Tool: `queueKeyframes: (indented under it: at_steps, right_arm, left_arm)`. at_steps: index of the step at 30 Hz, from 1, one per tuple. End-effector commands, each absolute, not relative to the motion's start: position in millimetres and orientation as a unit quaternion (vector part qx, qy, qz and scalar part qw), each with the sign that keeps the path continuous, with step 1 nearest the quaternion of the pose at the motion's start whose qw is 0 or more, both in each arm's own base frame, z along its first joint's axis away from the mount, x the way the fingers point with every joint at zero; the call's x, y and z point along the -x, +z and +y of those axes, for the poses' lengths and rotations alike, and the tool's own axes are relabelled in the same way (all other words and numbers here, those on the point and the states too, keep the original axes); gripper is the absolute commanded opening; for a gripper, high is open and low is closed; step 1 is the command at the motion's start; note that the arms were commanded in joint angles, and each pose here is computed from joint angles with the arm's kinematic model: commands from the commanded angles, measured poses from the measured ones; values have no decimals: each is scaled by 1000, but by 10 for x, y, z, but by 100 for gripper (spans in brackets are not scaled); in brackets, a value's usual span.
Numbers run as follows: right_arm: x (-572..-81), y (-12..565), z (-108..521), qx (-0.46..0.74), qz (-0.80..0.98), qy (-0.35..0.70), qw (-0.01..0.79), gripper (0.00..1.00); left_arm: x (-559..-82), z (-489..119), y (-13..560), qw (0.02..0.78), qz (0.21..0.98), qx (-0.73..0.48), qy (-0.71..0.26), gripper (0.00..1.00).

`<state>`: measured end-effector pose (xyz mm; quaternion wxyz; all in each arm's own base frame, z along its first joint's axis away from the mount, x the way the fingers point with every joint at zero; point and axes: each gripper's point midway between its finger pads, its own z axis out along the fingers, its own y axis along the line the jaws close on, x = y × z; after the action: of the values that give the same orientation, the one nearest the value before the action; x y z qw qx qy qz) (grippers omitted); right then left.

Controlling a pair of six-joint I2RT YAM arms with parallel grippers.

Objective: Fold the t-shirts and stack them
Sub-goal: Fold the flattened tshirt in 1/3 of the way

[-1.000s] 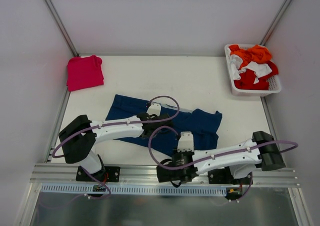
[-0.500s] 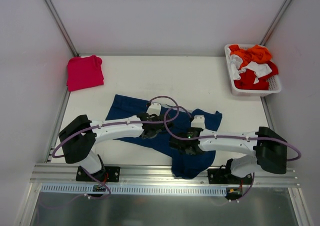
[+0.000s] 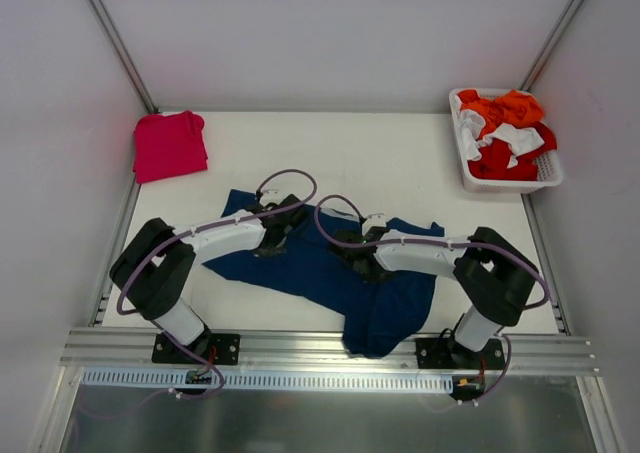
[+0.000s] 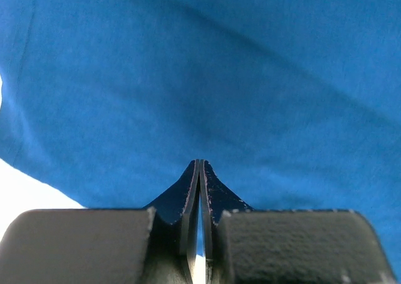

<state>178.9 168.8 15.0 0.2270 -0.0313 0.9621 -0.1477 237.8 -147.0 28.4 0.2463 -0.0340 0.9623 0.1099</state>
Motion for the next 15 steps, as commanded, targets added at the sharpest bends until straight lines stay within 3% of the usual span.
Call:
queueKeyframes:
  at_steps: [1,15]
  right_arm:
    - [-1957,61,2054,51,972,-96,210,0]
    - [-2308,-4,2184,37,983,-46,175,1]
  left_arm:
    - [-2559,-1609,232,235,969,23,69,0]
    - [-2914,-1796,-203,153,988,37,3,0]
